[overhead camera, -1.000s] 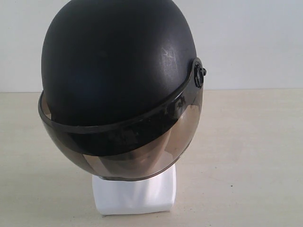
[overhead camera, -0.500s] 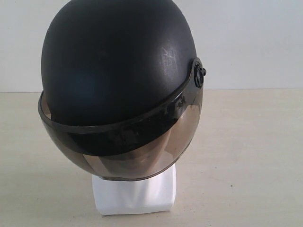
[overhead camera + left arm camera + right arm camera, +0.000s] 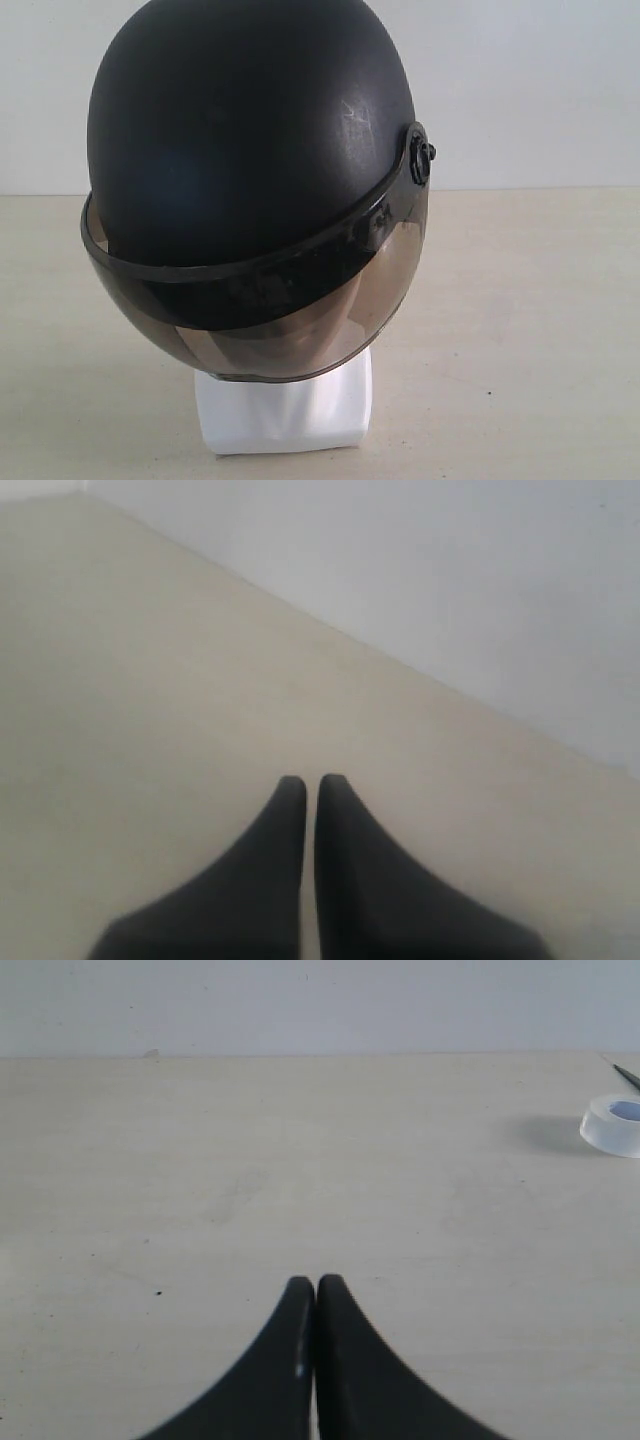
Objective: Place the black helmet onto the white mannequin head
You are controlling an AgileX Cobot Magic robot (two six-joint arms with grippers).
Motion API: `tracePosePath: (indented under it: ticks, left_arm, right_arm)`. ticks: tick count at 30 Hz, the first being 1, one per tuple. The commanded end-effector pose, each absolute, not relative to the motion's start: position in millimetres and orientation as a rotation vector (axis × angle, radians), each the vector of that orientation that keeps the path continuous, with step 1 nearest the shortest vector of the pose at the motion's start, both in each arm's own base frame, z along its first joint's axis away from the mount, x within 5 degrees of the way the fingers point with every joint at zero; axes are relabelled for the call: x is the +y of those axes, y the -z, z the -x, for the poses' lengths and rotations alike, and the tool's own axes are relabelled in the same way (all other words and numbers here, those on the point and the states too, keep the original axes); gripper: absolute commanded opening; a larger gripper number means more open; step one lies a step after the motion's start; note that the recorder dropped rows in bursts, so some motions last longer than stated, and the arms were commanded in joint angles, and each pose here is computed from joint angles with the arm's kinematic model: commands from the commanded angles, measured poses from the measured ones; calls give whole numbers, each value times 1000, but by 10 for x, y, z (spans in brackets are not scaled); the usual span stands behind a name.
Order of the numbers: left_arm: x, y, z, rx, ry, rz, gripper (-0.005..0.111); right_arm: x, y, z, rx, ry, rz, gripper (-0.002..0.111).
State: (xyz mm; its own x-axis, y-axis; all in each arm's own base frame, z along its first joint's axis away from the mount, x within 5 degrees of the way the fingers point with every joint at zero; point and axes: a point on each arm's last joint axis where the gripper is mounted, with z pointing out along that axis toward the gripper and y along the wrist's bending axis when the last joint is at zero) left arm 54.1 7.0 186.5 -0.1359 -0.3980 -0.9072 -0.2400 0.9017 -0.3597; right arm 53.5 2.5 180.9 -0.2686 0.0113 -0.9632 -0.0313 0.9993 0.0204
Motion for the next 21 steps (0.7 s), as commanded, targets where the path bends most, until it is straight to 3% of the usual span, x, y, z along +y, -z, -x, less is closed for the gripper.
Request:
tracePosePath:
  ticks: [1,8,21]
  left_arm:
    - [167,-1869,-520,1749,-158,312,4]
    - [169,-1870,-520,1778,-307,136,4]
    - [104,-1861,-534,1766,-95,248,4]
  right_arm:
    - [25,-1817,-533,1833,-42,12,0]
    - [25,-1817,-533,1833,-42,12,0]
    - [25,-1817,-533,1833,-42,12,0]
